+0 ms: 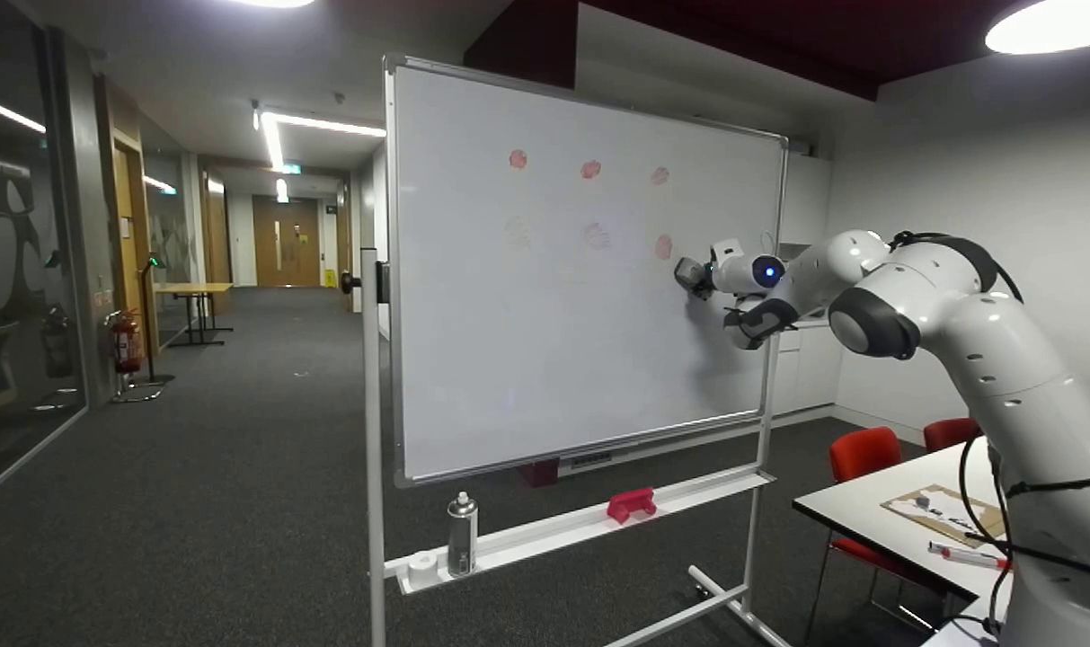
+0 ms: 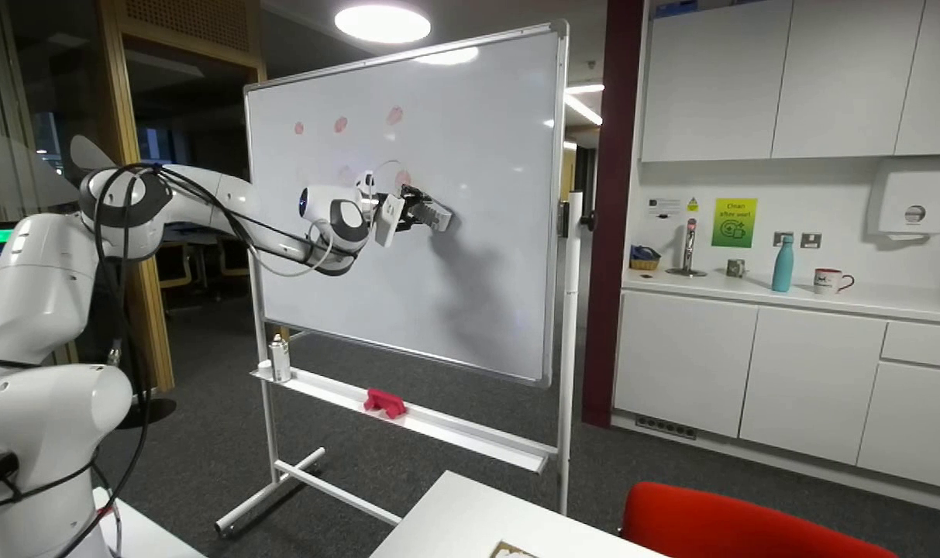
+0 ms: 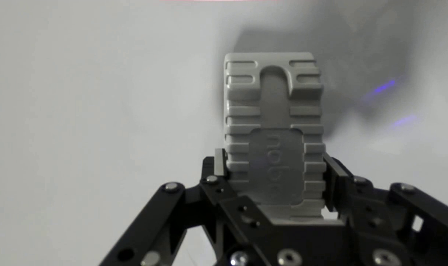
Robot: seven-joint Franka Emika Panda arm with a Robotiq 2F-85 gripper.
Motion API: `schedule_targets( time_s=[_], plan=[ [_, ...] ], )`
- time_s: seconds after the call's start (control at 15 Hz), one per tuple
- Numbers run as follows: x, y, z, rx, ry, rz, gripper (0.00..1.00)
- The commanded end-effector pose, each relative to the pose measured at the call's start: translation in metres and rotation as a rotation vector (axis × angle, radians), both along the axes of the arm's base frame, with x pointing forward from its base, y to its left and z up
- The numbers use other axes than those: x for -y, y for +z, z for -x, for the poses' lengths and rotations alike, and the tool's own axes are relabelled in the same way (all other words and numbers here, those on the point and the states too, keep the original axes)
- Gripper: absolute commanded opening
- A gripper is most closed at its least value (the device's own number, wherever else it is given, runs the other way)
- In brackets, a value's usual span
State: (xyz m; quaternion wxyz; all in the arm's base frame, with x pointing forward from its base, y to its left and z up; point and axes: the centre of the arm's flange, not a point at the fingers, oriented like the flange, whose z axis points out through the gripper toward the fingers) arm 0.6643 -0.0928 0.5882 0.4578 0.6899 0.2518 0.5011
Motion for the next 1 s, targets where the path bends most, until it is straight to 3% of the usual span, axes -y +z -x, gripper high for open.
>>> schedule_targets(
  time_s=[0.0,0.93],
  plan=[
    [0.0,-0.024,0.0,-0.026,0.037,0.044,0.35],
    [-0.077,-0.056,0.005,-0.077,0.125,0.053,0.35]
  ],
)
